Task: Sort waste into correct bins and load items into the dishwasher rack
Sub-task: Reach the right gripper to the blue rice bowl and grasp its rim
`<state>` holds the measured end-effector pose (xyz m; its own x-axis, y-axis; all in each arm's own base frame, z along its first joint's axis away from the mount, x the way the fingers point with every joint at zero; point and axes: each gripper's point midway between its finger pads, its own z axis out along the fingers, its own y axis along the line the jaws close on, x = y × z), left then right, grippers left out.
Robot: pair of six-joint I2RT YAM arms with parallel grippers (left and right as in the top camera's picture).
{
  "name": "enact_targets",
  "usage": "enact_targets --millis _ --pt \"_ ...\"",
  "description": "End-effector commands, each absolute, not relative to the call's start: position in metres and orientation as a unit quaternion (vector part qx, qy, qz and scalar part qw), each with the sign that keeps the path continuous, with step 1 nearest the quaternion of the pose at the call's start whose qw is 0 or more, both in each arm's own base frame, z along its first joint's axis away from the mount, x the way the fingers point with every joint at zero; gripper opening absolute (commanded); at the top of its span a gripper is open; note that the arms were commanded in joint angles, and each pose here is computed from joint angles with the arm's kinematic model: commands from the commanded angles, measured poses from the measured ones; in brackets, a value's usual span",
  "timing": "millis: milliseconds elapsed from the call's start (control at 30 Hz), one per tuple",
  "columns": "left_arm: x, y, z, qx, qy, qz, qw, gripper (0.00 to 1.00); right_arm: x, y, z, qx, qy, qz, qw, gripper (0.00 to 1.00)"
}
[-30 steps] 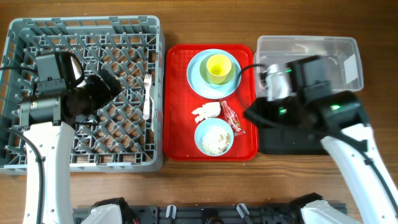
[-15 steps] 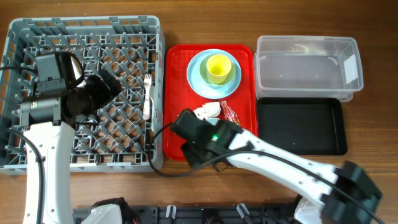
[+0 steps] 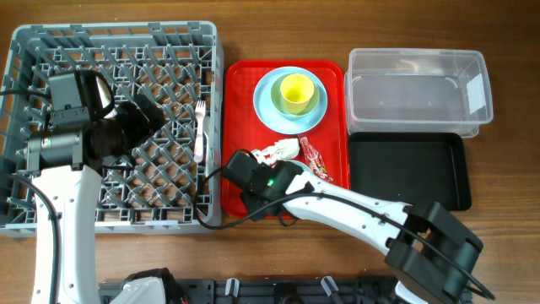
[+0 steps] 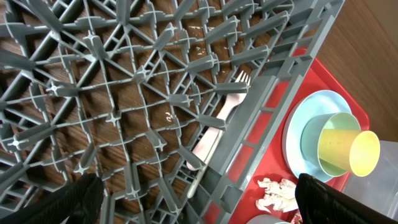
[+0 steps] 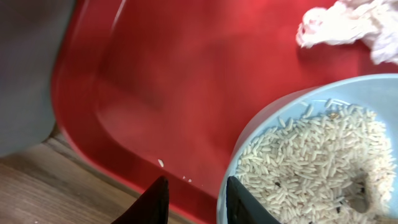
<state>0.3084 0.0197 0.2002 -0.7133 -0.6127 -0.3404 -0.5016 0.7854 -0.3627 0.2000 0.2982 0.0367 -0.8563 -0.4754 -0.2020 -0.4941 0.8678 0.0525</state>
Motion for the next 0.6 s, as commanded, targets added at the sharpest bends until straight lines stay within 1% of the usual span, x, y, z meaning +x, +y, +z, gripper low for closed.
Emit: enact_targets --millis 0,33,100,167,400,567 --pt "0.3110 0.0206 0.2072 -0.305 0.914 -0.128 0.235 1.00 0.1976 0.2941 0.0254 -0.247 0.965 0.041 0.077 0.30" --pt "0.3110 0.0206 0.2072 -0.305 0.914 -0.128 0.235 1.00 0.1977 0.2941 0.0254 -0.246 0.965 0.041 0.077 0.28" --pt "0.3110 0.0206 0.2072 -0.305 0.914 -0.128 0.235 1.00 0.1975 0.2939 0.0254 -0.246 0.965 0.041 0.076 0.16" --pt "0.3110 0.0206 0.2072 -0.305 0.914 -0.128 0.235 1.00 0.1958 0.2914 0.0249 -0.246 0.966 0.037 0.072 0.13" --pt "0.3110 0.0206 0.2072 -0.305 0.914 -0.128 0.235 1.00 0.1926 0.2864 0.0239 -0.246 0.967 0.029 0.063 0.13" --pt "0.3110 0.0206 0.2072 -0.305 0.914 -0.128 0.235 1.00 0.1919 0.2854 0.0238 -0.246 0.967 0.027 0.061 0.11"
